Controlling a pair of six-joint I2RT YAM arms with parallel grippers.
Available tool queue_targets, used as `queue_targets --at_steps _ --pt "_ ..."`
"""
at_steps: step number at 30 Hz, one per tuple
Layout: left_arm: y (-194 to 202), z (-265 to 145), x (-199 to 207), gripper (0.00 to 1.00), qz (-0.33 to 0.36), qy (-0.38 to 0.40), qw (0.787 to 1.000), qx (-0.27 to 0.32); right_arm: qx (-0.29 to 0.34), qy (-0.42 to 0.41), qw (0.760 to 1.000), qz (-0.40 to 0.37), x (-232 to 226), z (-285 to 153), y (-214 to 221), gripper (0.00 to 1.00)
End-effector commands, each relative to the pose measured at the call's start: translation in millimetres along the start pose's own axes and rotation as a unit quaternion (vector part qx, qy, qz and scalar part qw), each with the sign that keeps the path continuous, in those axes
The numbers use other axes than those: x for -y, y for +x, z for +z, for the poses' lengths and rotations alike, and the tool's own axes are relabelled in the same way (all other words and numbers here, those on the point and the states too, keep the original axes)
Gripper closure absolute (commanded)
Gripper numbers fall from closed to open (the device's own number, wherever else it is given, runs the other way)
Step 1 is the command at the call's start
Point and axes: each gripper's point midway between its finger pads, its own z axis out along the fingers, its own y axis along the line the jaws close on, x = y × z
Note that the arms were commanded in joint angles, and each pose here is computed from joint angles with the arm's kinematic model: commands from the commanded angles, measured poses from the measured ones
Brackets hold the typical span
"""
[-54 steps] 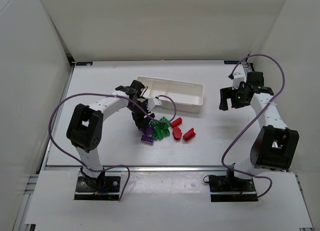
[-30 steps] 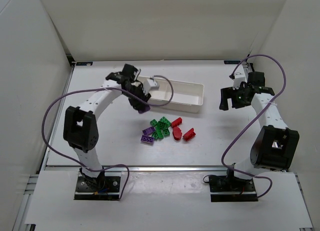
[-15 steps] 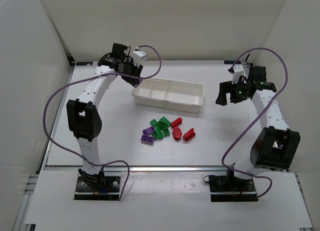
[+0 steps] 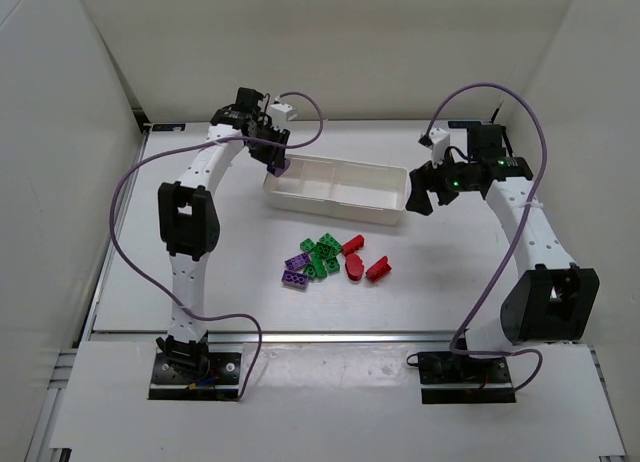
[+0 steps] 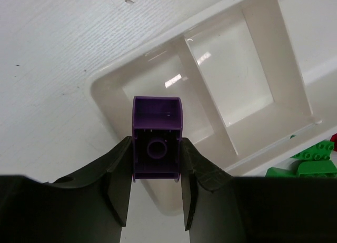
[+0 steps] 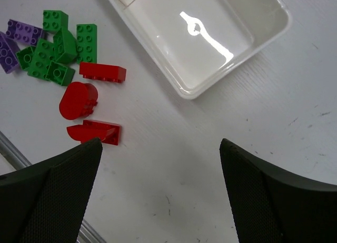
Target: Sort the legos into containers by color
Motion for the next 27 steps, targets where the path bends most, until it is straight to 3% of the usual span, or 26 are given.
queue_targets --at_steps 1,4,5,6,8,11,16,19,27 --pt "-7.5 -10.5 13.0 0.87 0.0 0.018 1.0 0.005 0.004 -0.014 0.999 -0.051 -15.4 -5.8 -2.3 0.05" --pt "-4.6 -10.1 20.1 0.81 0.006 0.032 0.999 0.001 -0.001 -0.02 0.997 -0.075 -21.9 -0.5 -1.6 0.06" --pt "-3.8 -11.0 22.1 0.75 0.005 0.037 0.999 0.0 -0.002 -0.021 0.996 -0.081 -22.7 0.6 -1.9 0.06" --pt "-4.5 -13.4 24.1 0.54 0.006 0.04 0.999 0.002 -0.003 -0.026 0.995 -0.096 -26.5 3.2 -1.8 0.06" --pt "-1.9 -14.6 25.6 0.4 0.0 0.041 0.999 -0.001 -0.007 -0.03 0.992 -0.12 -29.0 7.7 -0.1 0.06" --pt "-5.6 -22.0 24.6 0.27 -0.007 0.036 0.999 0.005 -0.013 -0.043 0.985 -0.169 -37.5 15.8 5.2 0.08" --pt "-37.4 -60.0 24.9 0.24 -0.027 0.042 0.997 0.062 -0.013 -0.09 0.963 -0.253 -55.9 24.7 19.8 0.11" --pt "-57.6 -91.6 29.1 0.23 -0.02 0.04 0.994 0.096 -0.008 -0.144 0.931 -0.336 -70.2 28.2 35.2 0.12" --pt "-52.9 -134.8 28.1 0.22 -0.018 0.003 0.994 0.108 -0.005 -0.231 0.866 -0.443 -96.9 38.9 70.5 0.11"
